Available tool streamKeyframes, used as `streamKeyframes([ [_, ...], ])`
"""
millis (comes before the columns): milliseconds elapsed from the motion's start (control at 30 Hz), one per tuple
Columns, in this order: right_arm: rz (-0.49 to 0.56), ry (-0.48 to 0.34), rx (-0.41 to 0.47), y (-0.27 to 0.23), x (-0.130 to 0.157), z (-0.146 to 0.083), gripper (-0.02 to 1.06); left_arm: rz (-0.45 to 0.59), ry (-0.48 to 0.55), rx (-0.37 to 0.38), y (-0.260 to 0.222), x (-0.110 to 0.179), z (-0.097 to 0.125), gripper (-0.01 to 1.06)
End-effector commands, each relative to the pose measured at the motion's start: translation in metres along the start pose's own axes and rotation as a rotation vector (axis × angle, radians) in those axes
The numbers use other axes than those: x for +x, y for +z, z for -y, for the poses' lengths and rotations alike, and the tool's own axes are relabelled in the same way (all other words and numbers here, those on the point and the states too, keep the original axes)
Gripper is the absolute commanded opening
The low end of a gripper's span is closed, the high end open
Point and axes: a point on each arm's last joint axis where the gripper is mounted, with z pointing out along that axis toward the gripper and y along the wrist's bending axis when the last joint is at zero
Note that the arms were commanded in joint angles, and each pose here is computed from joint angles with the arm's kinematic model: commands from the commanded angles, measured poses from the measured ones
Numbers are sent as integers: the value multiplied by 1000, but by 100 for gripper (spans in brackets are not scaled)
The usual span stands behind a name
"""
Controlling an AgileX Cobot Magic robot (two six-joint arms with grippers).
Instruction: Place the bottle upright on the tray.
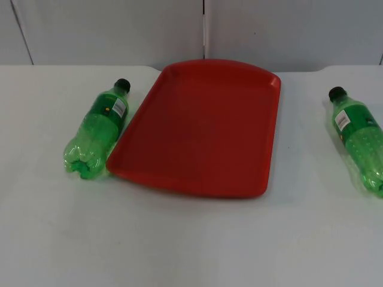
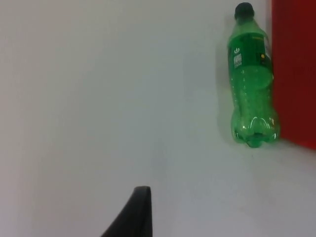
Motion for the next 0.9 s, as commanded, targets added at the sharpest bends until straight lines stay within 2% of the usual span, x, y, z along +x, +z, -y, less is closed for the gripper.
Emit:
streamKeyframes([
  [0, 3, 3, 1, 1, 1, 0, 105, 2, -5, 0, 10, -14, -1, 105],
  [100, 3, 3, 1, 1, 1, 0, 105, -19, -6, 0, 19, -21, -2, 105],
  [233, 3, 3, 1, 1, 1, 0, 105, -49, 54, 2, 39, -40, -3, 105],
  [533, 3, 3, 1, 1, 1, 0, 105, -78, 73, 10, 72, -75, -5, 105],
  [867, 3, 3, 1, 1, 1, 0, 105, -113, 98, 85, 108, -101, 0, 105],
])
